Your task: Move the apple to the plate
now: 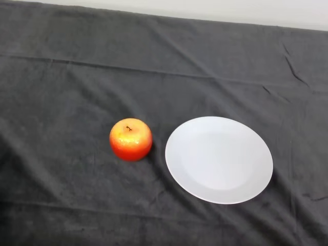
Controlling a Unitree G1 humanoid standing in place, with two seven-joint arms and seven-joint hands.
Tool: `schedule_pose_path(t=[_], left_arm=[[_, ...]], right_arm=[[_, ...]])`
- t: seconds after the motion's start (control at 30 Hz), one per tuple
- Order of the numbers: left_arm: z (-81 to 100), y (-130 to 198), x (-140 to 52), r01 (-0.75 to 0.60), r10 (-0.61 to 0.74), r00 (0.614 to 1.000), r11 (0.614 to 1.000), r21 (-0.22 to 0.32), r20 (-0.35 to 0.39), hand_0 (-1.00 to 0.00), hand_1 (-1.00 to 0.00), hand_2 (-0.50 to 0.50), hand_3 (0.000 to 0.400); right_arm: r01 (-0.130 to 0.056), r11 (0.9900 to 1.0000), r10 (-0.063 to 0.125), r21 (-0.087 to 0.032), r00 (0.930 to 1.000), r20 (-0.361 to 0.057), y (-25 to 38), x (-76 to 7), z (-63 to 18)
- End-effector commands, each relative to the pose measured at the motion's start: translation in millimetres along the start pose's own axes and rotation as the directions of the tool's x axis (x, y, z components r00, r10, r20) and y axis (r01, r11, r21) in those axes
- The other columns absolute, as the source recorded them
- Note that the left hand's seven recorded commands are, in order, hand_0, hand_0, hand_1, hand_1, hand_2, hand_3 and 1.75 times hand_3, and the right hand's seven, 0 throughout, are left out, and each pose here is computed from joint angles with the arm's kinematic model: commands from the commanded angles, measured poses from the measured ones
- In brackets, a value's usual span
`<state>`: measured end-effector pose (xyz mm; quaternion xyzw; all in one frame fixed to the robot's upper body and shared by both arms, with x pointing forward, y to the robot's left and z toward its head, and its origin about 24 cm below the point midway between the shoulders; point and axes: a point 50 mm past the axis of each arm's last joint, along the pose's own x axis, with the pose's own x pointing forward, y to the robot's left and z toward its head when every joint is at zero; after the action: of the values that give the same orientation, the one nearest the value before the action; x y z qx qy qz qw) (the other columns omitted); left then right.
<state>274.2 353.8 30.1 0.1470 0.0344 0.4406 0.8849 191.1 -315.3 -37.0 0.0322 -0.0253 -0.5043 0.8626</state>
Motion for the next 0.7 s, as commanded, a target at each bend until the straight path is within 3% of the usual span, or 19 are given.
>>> schedule_pose_path(t=[0.03,0.7], left_arm=[[9.5,11,8.1,-0.03,0.029,0.997,0.999,0.02,0.067,0.0,0.0,0.0,0.0],[20.4,8,10.2,-0.032,0.029,0.991,0.999,0.018,0.134,0.0,0.0,0.0,0.0]], right_arm=[[0.005,0.9965,-0.024,-0.083,0.9722,-0.233,-24.9,-59.0,-45.8],[0.005,0.9965,-0.024,-0.083,0.9722,-0.233,-24.9,-59.0,-45.8]])
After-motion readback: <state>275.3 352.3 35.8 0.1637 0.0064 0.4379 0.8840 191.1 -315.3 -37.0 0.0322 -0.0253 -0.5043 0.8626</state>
